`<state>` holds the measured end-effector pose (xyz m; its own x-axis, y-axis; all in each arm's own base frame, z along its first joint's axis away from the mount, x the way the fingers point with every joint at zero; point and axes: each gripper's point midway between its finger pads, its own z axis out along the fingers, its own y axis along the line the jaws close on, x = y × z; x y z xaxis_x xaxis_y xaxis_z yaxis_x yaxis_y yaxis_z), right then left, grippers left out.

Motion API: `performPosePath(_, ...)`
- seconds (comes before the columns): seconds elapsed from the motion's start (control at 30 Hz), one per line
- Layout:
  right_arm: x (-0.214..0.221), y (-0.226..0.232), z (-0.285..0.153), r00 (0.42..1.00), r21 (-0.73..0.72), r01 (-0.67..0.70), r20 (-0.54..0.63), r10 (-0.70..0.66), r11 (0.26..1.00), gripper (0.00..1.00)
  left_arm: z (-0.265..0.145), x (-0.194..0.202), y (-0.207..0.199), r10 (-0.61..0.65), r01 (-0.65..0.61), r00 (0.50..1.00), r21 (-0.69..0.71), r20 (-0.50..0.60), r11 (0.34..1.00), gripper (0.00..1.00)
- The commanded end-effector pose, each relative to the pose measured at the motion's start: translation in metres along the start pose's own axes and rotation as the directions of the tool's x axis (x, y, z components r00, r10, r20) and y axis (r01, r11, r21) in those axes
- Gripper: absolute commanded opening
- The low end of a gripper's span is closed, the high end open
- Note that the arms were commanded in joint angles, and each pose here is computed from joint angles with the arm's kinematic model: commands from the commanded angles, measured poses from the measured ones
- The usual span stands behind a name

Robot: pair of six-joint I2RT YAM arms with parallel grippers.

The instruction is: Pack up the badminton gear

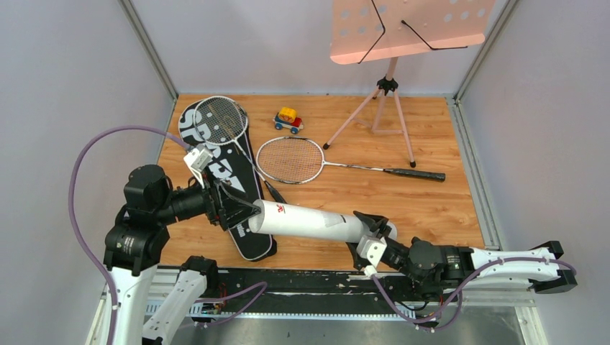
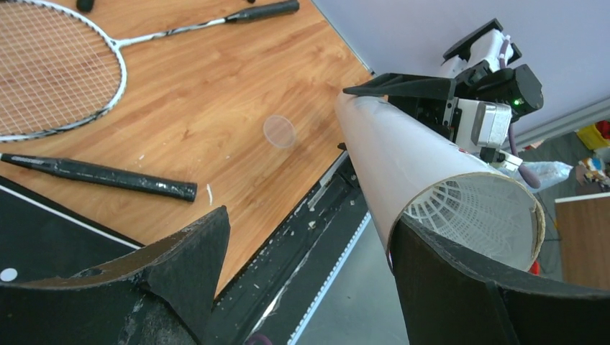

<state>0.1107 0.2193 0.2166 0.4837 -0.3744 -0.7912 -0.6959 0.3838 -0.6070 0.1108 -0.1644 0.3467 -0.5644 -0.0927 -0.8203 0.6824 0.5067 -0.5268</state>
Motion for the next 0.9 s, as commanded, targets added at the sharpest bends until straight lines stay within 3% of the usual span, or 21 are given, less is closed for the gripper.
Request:
performPosePath(0.0, -0.03, -0.014, 0.002, 0.989, 0.05, -0.085, 0.125, 0.078, 0.995, 0.17, 0.006, 0.003, 0.004, -0.003, 0.003, 1.0, 0.026, 0.004, 1.0, 0.87)
performPosePath(0.33, -0.026, -0.011, 0.002, 0.989, 0.051, -0.094, 0.118, 0.088, 0.994, 0.16, 0.006, 0.006, 0.0, -0.005, 0.004, 1.0, 0.05, 0.012, 0.999, 0.87)
performPosePath(0.5, -0.017, -0.016, -0.001, 0.989, 0.084, -0.127, 0.084, 0.12, 0.988, 0.16, -0.005, -0.013, -0.018, 0.017, -0.021, 0.997, 0.055, 0.076, 0.998, 0.88)
performPosePath(0.7, -0.026, -0.031, -0.009, 0.968, 0.12, -0.233, 0.123, 0.218, 0.965, 0.17, -0.018, -0.032, -0.035, 0.032, -0.039, 0.988, 0.041, 0.154, 0.998, 0.89)
performPosePath(0.87, -0.03, -0.047, -0.013, 0.954, 0.177, -0.292, 0.117, 0.274, 0.94, 0.17, -0.018, -0.032, -0.021, -0.024, 0.031, 0.98, -0.035, 0.198, 0.999, 0.88)
